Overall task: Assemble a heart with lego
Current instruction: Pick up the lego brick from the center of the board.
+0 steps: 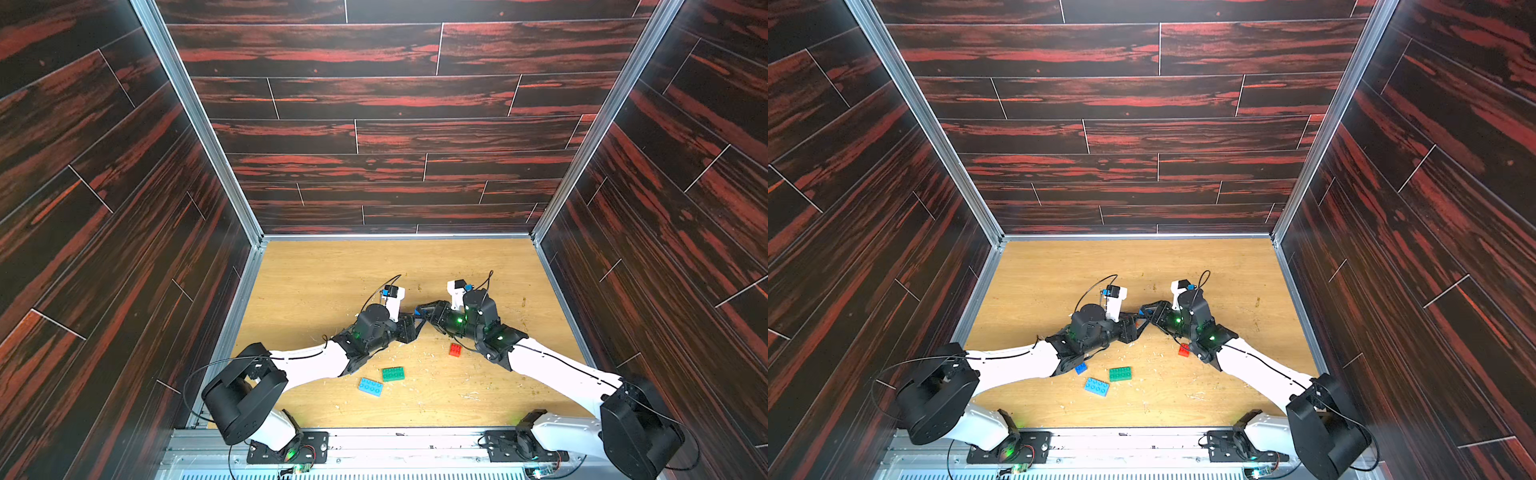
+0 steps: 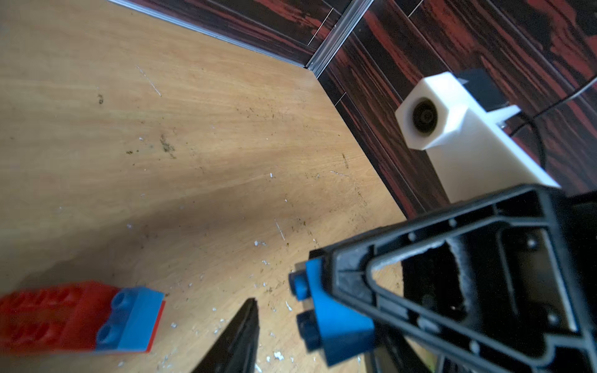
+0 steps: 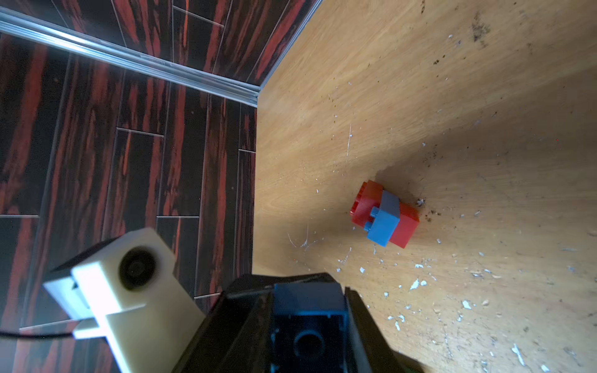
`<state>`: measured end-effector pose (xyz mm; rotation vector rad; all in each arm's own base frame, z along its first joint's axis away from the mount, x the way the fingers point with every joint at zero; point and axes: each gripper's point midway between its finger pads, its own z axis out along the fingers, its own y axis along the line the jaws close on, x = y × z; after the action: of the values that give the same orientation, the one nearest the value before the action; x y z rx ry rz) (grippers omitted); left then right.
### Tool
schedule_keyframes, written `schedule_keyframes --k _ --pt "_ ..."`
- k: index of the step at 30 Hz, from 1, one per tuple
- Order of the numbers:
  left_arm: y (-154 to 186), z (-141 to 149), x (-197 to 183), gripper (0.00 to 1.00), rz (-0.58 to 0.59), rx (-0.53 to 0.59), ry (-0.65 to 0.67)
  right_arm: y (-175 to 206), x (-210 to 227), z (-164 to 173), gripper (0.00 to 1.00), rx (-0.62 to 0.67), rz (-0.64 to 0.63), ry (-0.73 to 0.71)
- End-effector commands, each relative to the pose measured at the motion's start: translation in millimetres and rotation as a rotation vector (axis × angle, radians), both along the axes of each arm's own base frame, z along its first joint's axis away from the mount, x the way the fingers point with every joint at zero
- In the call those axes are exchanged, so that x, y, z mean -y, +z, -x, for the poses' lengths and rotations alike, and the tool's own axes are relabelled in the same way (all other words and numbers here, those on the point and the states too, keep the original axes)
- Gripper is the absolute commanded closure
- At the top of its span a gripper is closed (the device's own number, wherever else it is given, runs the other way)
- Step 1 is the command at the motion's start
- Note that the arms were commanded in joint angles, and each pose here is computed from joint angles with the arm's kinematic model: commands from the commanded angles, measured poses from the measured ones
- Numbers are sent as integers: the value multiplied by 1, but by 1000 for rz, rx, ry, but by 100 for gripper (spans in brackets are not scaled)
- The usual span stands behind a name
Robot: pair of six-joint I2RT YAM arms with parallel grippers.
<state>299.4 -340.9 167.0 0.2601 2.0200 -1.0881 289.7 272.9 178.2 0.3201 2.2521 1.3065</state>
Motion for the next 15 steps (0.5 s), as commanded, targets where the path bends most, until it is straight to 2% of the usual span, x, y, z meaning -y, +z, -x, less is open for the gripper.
schedule_keyframes --k 1,2,5,7,9,15 --pt "29 -18 1 55 53 72 52 3 -5 9 75 -8 -21 36" --pt "28 -20 -1 56 45 75 68 2 -4 9 74 -6 -20 37" --pt "30 -24 -3 67 10 93 80 4 -4 9 71 2 -23 37" --pt "25 -23 -5 78 -39 100 69 7 -3 7 65 14 -16 37" --pt "20 -21 -8 82 -111 114 53 11 0 6 59 29 0 39" --pt "-21 -14 -38 85 -563 140 -36 21 31 0 33 83 72 75"
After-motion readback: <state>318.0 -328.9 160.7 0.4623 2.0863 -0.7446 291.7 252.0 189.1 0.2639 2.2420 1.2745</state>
